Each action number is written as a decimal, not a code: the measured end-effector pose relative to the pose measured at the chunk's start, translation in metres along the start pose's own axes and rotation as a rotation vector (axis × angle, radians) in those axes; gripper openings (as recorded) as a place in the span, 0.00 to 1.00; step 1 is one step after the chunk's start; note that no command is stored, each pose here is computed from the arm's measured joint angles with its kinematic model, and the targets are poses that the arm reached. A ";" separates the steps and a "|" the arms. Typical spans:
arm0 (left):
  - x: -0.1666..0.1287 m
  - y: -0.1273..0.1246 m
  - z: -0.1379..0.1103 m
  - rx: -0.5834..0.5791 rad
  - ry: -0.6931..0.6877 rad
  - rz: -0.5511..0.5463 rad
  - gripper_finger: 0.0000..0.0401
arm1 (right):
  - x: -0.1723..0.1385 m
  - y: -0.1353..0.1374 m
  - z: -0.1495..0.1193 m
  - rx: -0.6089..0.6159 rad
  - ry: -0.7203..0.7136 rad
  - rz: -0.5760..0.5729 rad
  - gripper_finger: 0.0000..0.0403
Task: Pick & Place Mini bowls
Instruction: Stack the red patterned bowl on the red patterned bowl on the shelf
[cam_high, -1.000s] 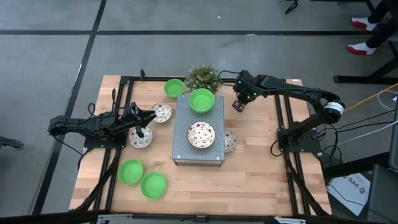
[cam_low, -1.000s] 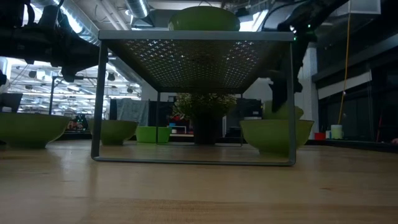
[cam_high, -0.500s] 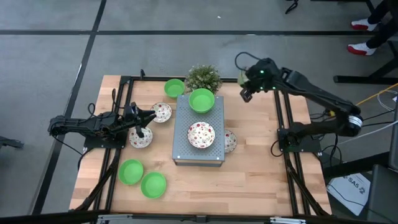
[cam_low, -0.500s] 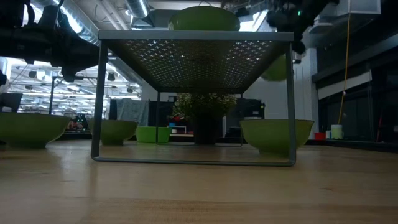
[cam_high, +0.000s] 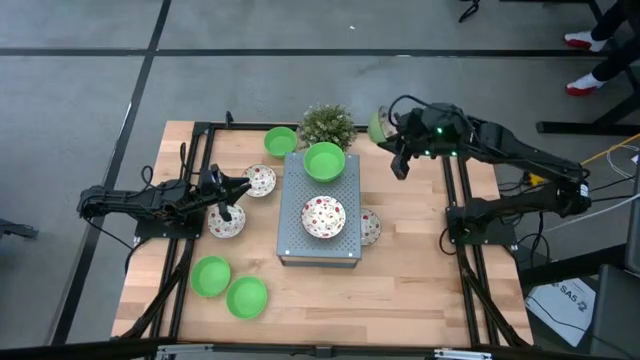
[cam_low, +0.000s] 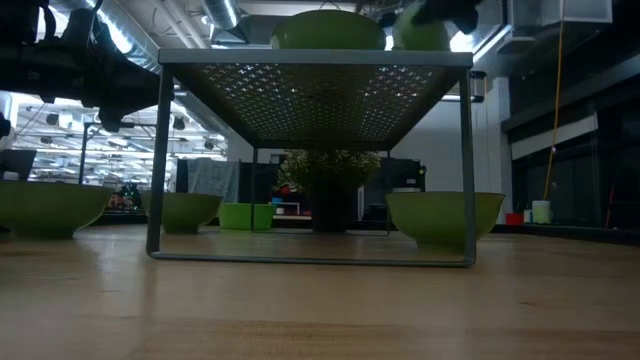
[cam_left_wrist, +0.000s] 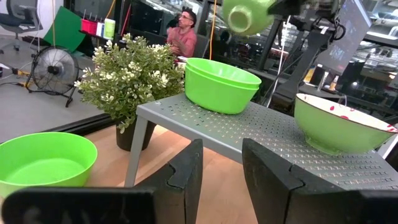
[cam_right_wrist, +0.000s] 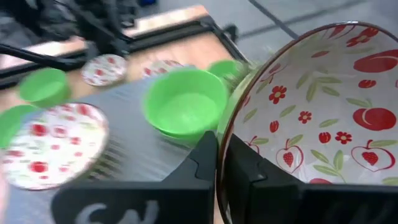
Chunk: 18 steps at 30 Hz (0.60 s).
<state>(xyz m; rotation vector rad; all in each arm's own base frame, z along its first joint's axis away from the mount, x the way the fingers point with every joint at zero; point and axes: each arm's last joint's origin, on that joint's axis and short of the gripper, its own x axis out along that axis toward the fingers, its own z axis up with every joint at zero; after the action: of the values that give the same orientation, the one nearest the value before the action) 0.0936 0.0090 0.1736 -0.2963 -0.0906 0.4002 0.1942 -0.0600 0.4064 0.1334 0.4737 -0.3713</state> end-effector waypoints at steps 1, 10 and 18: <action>0.000 0.000 0.000 -0.001 0.000 0.000 0.27 | -0.002 0.005 0.002 -0.007 -0.013 0.020 0.03; 0.000 0.000 0.000 0.000 0.000 0.000 0.27 | -0.018 0.058 0.002 -0.083 -0.039 0.259 0.03; 0.000 0.000 0.000 0.000 0.000 0.000 0.27 | -0.027 0.110 -0.007 -0.196 -0.066 0.431 0.03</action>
<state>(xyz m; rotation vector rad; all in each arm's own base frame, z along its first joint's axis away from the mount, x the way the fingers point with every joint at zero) 0.0936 0.0090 0.1736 -0.2966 -0.0907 0.4003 0.2103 0.0520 0.4173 0.0304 0.4011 0.0937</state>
